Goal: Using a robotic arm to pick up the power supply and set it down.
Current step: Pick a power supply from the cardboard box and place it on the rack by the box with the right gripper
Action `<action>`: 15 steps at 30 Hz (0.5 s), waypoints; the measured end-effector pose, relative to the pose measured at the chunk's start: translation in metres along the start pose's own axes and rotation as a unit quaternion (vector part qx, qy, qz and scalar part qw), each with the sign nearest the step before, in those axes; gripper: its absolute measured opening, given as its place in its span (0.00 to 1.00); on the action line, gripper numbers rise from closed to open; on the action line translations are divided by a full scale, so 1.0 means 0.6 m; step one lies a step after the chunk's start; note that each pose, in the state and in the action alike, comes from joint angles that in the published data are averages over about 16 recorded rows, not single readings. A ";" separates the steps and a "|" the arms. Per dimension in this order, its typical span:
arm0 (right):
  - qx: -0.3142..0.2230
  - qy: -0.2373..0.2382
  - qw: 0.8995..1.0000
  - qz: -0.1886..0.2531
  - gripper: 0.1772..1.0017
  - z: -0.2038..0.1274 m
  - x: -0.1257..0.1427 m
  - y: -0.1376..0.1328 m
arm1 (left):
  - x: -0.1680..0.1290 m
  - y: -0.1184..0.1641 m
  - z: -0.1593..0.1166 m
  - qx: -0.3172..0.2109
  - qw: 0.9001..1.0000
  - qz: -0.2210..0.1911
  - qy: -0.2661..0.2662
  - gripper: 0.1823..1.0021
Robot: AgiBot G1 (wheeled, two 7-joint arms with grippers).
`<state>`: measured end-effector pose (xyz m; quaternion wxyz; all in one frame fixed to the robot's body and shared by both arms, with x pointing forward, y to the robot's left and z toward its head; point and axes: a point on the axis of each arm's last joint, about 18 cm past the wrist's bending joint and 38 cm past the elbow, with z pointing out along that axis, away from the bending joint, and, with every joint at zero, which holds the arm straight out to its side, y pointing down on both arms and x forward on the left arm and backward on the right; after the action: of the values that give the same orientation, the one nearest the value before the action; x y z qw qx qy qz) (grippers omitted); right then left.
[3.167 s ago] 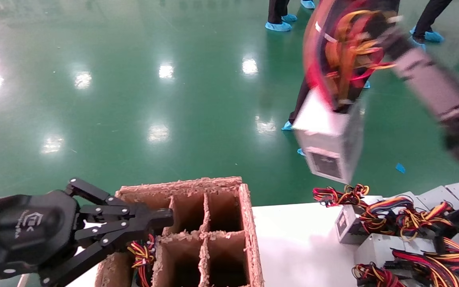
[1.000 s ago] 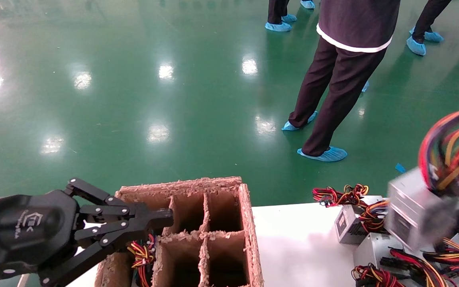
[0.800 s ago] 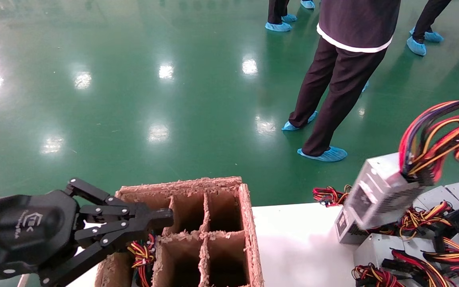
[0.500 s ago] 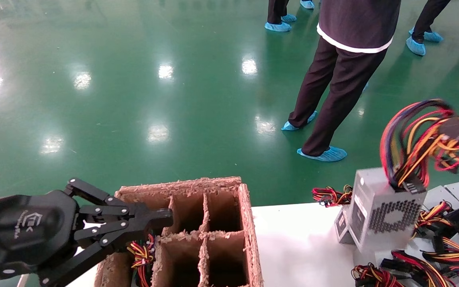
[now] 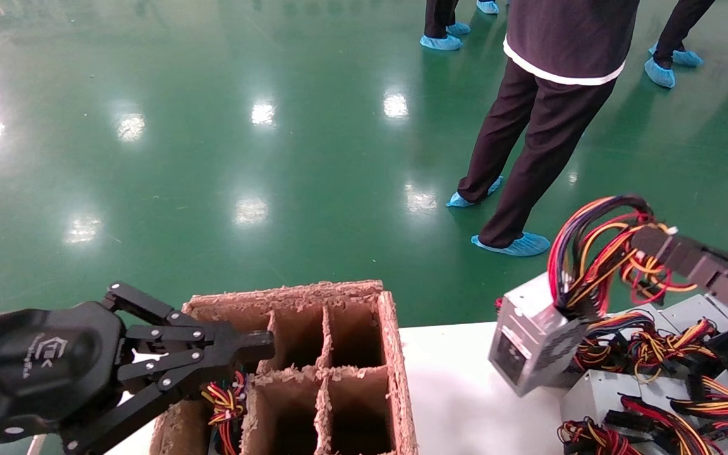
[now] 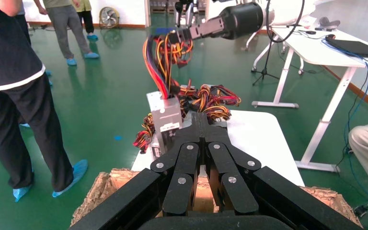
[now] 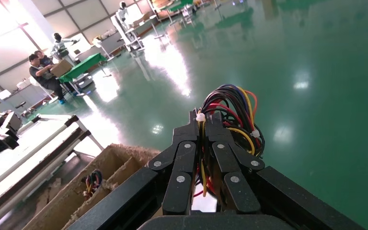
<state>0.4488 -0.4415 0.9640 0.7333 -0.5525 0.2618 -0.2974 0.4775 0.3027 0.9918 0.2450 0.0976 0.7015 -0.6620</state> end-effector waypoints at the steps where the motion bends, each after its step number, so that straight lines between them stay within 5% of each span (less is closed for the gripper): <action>1: -0.007 0.001 1.000 0.004 0.02 0.003 0.001 0.003 | 0.000 0.000 0.000 0.000 1.000 0.000 0.000 0.01; 15: -0.090 0.012 0.995 0.049 0.02 0.087 0.029 0.071 | 0.000 0.000 0.000 0.000 1.000 0.000 0.000 0.01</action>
<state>0.5042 -0.4110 0.9354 0.6910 -0.5993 0.3231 -0.2431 0.4775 0.3027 0.9918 0.2450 0.0976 0.7015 -0.6620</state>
